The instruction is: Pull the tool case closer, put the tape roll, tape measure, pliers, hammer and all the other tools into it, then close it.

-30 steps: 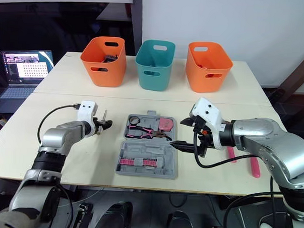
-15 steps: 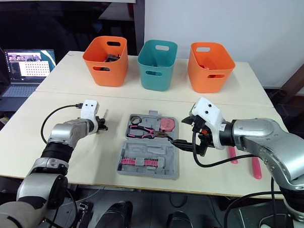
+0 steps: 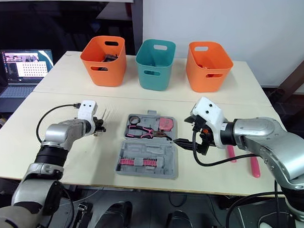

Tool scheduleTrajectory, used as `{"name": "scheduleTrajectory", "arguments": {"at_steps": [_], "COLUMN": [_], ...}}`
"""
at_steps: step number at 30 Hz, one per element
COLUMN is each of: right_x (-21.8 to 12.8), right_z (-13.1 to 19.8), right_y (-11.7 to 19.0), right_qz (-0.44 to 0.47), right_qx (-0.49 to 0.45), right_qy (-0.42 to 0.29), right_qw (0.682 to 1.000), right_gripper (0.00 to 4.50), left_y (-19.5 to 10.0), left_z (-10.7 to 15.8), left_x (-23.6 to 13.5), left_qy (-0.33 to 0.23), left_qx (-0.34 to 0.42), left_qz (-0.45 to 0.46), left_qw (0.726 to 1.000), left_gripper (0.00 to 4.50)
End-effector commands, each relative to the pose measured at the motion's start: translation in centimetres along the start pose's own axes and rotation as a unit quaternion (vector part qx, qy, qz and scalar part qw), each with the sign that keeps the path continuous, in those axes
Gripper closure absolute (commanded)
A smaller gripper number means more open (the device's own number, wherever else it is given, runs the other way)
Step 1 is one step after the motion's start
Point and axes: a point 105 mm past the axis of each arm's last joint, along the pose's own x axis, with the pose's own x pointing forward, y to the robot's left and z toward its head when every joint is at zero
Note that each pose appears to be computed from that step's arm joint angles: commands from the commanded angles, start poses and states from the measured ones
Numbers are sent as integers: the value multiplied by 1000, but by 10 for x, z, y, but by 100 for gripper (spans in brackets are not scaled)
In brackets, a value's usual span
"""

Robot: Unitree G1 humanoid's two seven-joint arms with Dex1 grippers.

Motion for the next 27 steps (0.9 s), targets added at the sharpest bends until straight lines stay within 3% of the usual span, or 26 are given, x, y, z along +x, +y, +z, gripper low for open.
{"name": "scheduleTrajectory", "arguments": {"at_steps": [1,3,7,10,14,18,20,27], "right_x": [-2,-3,-4,-3,-2,-2,-3,-3], "right_z": [11,10,5,2,2,-2,-5,-12], "right_y": [-2,-1,0,3,6,5,5,16], "right_qz": [-7,-6,-7,-12,-25,-65,-81,-92], "right_qx": [-20,-18,-11,-5,-8,-26,-34,-27], "right_qy": [-15,-13,-1,3,3,8,13,23], "right_qw": [1000,1000,1000,1000,1000,998,996,995], "right_gripper": [0,0,0,0,0,0,0,0], "left_y": [-17,-28,-34,-42,-62,-83,-96,-133], "left_z": [37,43,60,63,57,67,68,73], "left_x": [-17,-29,-46,-58,-81,-84,-90,-97], "left_qy": [-81,-85,-74,-11,73,161,193,211], "left_qx": [165,204,256,283,316,349,388,472], "left_qz": [-74,-155,-224,-265,-360,-378,-392,-423], "left_qw": [980,963,937,922,875,842,811,744], "left_gripper": [450,450,450,450,450,450,450,450]}}
